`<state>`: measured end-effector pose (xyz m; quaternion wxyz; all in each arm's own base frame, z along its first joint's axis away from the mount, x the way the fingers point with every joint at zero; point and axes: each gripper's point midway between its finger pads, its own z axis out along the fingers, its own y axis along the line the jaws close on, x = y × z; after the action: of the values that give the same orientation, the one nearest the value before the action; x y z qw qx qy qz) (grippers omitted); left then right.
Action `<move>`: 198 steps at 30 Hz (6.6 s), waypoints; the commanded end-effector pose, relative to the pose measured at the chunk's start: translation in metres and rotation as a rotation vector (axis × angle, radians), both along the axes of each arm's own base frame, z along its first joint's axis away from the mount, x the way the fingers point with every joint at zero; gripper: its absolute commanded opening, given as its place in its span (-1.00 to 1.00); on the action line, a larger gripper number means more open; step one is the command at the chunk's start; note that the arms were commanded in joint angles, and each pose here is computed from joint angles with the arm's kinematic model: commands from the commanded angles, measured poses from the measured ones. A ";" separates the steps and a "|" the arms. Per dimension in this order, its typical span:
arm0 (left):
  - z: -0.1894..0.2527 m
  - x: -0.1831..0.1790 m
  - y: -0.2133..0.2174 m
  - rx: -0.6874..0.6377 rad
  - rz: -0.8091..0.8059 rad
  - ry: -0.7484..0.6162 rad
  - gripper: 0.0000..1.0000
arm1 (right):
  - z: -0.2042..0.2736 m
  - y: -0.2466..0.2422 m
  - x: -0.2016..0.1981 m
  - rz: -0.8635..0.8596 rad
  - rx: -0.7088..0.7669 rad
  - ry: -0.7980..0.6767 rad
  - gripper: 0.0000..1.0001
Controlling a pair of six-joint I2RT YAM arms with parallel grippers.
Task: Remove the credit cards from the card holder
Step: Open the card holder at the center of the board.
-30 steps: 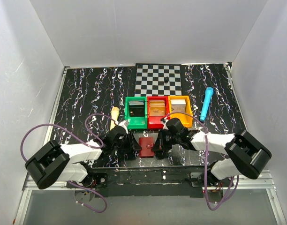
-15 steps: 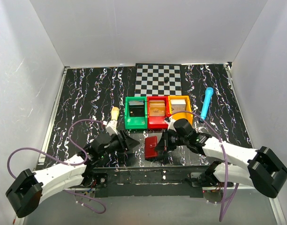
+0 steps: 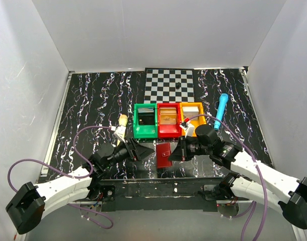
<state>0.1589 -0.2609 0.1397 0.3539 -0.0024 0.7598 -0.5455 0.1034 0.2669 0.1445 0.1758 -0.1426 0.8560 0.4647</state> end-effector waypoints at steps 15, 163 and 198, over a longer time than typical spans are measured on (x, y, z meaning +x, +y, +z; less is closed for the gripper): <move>0.062 -0.032 -0.016 -0.209 -0.216 -0.197 0.96 | 0.095 0.009 -0.025 0.182 0.330 -0.091 -0.97; 0.088 0.021 -0.030 0.354 0.264 0.228 -1.00 | 0.089 0.013 0.047 -0.242 -0.524 -0.554 -0.08; 0.102 0.020 -0.033 0.342 0.247 0.199 -1.00 | 0.067 0.027 0.048 -0.175 -0.660 -0.538 -0.26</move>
<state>0.1775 -0.2884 0.2087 0.3166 -0.0828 0.8902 -0.3168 0.1475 0.2955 0.2011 0.3638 -0.2397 0.8943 0.1018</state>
